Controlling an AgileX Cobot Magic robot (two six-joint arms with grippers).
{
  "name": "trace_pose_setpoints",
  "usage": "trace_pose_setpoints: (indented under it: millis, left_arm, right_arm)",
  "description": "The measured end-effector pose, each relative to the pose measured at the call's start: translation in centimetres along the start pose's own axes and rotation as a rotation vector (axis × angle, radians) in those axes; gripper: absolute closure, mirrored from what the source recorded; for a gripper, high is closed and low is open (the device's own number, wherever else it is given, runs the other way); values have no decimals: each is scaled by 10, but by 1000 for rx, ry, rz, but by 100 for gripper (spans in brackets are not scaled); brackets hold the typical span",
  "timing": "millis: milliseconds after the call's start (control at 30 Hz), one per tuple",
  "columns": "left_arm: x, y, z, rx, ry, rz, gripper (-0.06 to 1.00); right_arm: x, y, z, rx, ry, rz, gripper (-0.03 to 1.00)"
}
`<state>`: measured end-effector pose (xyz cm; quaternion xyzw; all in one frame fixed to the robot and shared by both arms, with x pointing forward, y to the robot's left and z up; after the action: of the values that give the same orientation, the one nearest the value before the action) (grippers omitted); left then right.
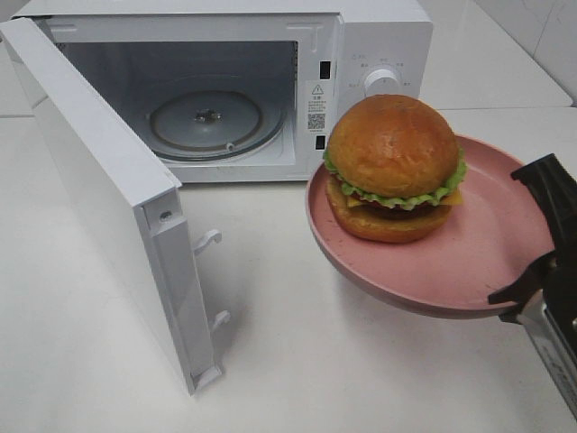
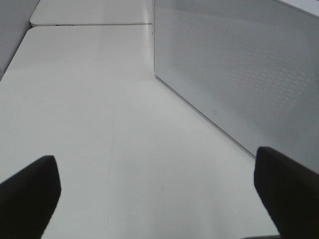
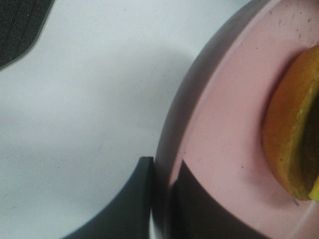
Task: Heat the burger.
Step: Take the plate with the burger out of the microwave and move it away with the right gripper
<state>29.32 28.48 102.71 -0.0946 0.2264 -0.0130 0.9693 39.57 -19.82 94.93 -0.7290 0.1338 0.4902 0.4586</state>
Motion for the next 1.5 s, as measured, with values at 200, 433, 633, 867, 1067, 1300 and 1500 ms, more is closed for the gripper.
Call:
trace_pose_setpoints:
  millis: [200,433,633,867,1067,1300,1500]
  left_arm:
    - [0,0,0,0,0,0,-3]
    - [0,0,0,0,0,0,-3]
    - [0,0,0,0,0,0,-3]
    - [0,0,0,0,0,0,-3]
    - [0,0,0,0,0,0,-3]
    - [0,0,0,0,0,0,-3]
    - [0,0,0,0,0,0,-3]
  right_arm:
    - [-9,8,-15,174,92,11,89]
    - [-11,16,-32,354,204,30,89]
    - [-15,22,-45,519,300,25,89]
    - [-20,32,-55,738,395,31,89]
    - [-24,37,-63,930,465,-4,89]
    - [-25,38,-68,1073,506,-50,89]
    - [-11,42,-70,1193,596,-10,89]
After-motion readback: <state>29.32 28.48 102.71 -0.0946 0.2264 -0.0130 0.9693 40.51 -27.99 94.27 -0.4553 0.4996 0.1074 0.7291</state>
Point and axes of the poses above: a point on each arm's last joint axis where the gripper is mounted, x pointing out along that axis toward the gripper, y along the wrist's bending axis when the last joint is at zero, z = x × y, the point moved 7 cm from there along x, pointing out along that axis toward the gripper, and after that the axes turned 11 degrees about -x, right-handed, at the moved point
